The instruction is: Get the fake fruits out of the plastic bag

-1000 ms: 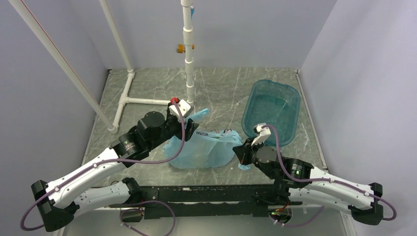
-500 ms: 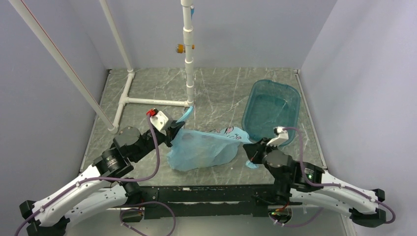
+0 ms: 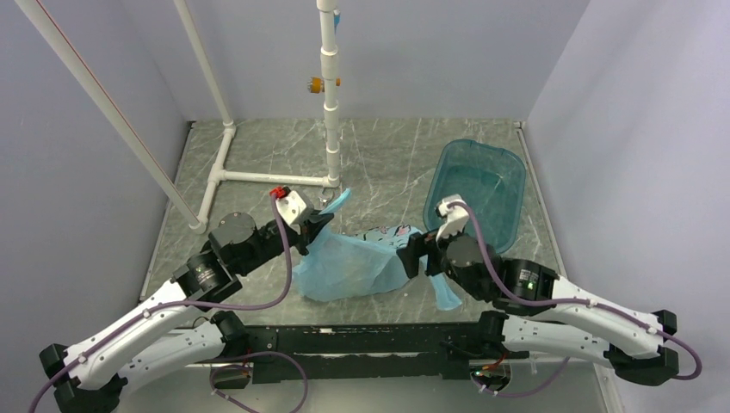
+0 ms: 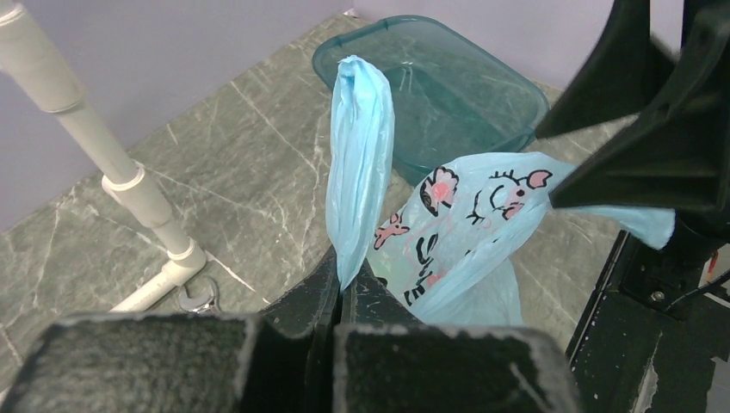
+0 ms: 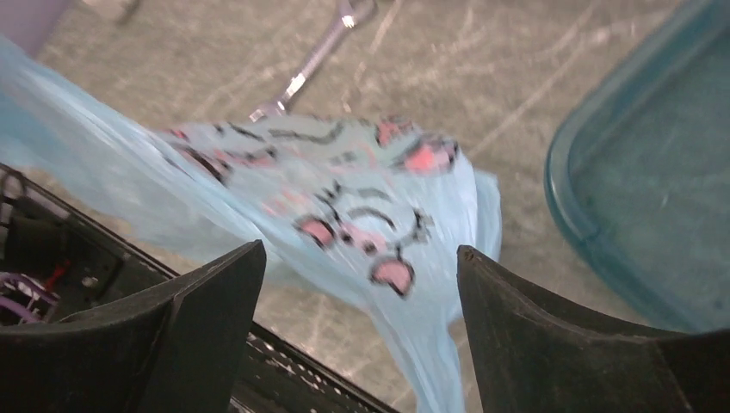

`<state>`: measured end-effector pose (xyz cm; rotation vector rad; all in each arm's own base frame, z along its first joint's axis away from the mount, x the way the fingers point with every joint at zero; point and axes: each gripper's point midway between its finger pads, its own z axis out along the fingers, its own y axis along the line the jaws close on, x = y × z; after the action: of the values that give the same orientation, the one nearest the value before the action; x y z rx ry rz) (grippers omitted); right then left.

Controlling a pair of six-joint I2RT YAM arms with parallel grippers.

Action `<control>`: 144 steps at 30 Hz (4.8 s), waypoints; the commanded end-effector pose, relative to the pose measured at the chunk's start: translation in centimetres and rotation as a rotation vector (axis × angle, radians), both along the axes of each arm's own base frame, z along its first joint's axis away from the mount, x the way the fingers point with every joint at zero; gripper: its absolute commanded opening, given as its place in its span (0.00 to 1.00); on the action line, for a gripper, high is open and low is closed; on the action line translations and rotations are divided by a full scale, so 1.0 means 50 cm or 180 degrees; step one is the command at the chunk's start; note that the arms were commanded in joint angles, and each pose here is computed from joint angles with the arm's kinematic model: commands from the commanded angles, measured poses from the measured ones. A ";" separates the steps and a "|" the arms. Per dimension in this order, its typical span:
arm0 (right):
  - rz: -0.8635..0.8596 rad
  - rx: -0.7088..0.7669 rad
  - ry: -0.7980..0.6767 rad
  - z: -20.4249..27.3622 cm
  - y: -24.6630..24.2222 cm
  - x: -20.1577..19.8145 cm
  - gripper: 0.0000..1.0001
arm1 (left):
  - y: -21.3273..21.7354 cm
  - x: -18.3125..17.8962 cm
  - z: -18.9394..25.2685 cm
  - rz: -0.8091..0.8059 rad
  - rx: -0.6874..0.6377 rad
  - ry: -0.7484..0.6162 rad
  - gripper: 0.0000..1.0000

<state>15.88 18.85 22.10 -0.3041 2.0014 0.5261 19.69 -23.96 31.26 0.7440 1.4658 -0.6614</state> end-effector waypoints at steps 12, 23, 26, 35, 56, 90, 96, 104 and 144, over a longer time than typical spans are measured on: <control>0.0643 0.0364 -0.0185 0.127 0.129 0.082 0.75 | 0.015 -0.008 0.059 0.0011 -0.0180 -0.0212 0.00; 0.1515 0.0341 0.0538 0.005 0.237 0.083 0.89 | 0.017 0.001 0.051 0.0081 -0.0152 -0.0166 0.00; 0.1628 0.0366 0.0641 -0.015 0.255 0.079 0.86 | 0.015 0.001 0.050 0.0080 -0.0146 -0.0157 0.00; 0.1894 0.0584 0.0828 -0.058 0.281 0.047 0.71 | 0.014 0.002 0.048 0.0079 -0.0137 -0.0148 0.00; 0.1720 0.0769 0.0121 0.069 0.226 0.044 0.23 | 0.013 -0.009 0.054 -0.0012 -0.0189 -0.0191 0.00; 0.2434 0.0863 0.0237 0.046 0.310 -0.027 0.37 | 0.003 -0.041 0.067 -0.0294 -0.0283 -0.0345 0.00; 0.2394 0.0997 0.0226 0.059 0.307 -0.032 0.45 | 0.006 -0.038 0.065 -0.0253 -0.0281 -0.0334 0.00; 0.2175 0.0883 0.0189 0.070 0.254 -0.040 0.53 | 0.005 -0.035 0.061 -0.0243 -0.0256 -0.0323 0.00; 0.0847 0.0633 0.0058 0.044 0.259 0.076 0.00 | 0.043 -0.003 0.055 0.0335 -0.0418 0.0300 0.48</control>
<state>16.01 33.05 19.69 -0.7489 2.0331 0.9563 18.64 -23.35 32.31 0.7194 1.4276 -0.7077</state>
